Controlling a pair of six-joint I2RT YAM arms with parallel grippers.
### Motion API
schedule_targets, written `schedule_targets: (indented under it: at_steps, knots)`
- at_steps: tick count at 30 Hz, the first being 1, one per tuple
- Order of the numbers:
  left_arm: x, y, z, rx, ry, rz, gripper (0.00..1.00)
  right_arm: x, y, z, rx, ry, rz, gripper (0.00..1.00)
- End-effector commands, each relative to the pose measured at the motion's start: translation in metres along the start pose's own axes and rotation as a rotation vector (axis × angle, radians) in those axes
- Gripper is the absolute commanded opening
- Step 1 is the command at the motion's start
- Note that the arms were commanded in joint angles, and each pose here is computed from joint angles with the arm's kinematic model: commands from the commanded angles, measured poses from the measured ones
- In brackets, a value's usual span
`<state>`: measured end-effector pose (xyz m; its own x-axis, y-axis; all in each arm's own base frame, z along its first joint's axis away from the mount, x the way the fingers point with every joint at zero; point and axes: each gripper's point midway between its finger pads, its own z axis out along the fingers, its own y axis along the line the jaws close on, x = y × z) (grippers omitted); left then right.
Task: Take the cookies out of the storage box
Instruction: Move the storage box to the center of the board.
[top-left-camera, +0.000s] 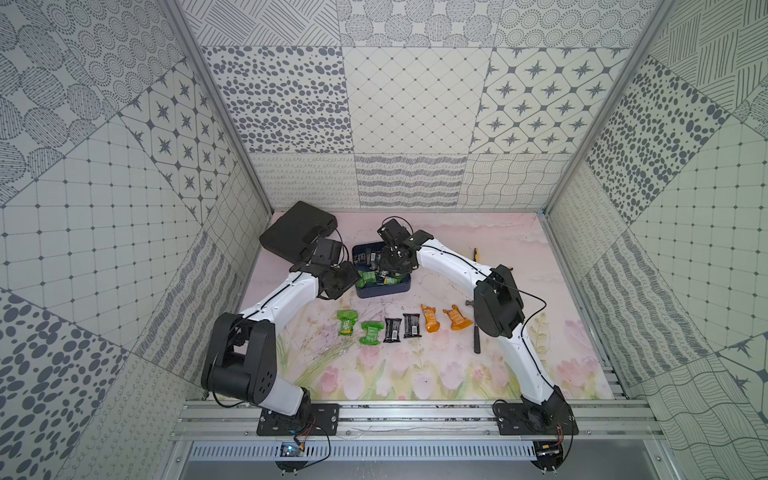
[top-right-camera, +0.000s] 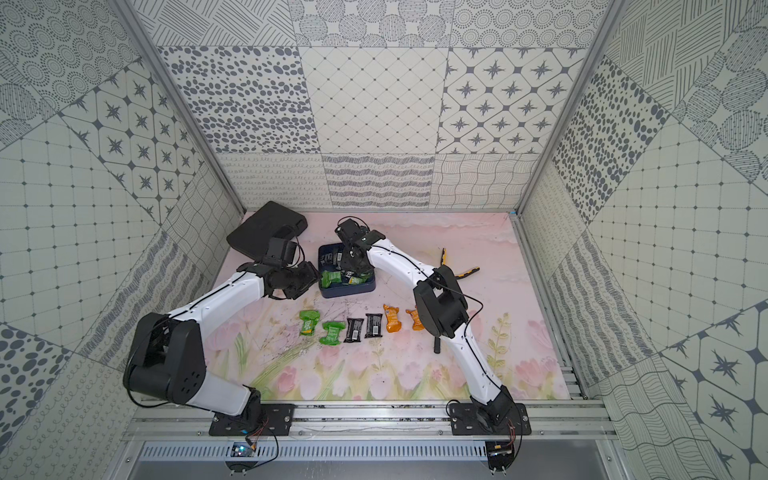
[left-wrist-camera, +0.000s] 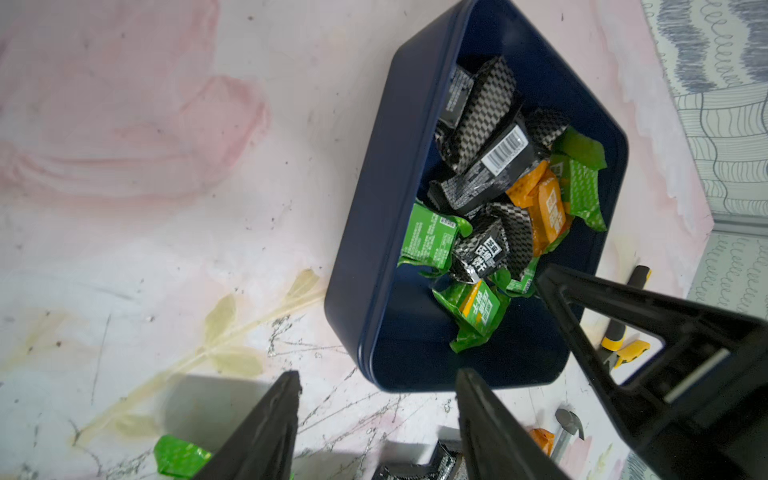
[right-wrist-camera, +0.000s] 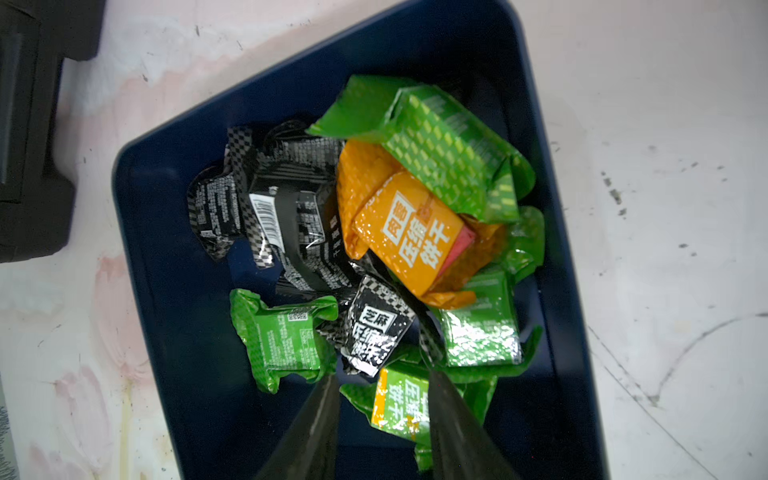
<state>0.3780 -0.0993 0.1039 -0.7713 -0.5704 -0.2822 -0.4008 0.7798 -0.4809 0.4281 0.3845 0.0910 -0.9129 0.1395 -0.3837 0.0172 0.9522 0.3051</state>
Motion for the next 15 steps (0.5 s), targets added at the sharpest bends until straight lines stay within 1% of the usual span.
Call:
schedule_targets:
  at_steps: [1, 4, 6, 9, 11, 15]
  knots:
    - [-0.023, -0.011, 0.012, -0.017, -0.028, 0.214, 0.63, -0.008, 0.005, -0.013, 0.004, -0.036, -0.021, 0.40]
    - [-0.032, -0.015, 0.024, -0.043, -0.009, 0.273, 0.60, -0.009, 0.008, -0.021, -0.014, -0.037, -0.035, 0.40]
    - [-0.036, -0.016, 0.032, -0.064, -0.001, 0.301, 0.57, -0.010, 0.010, -0.026, -0.030, -0.039, -0.040, 0.39]
    - [-0.045, -0.016, 0.043, -0.089, -0.003, 0.332, 0.44, -0.011, 0.015, -0.034, -0.058, -0.051, -0.046, 0.39]
    - [-0.043, -0.011, 0.049, -0.123, 0.029, 0.346, 0.40, -0.012, 0.015, -0.040, -0.066, -0.061, -0.047, 0.38]
    - [-0.046, -0.008, 0.056, -0.161, 0.039, 0.385, 0.31, -0.014, 0.014, -0.050, -0.076, -0.080, -0.049, 0.38]
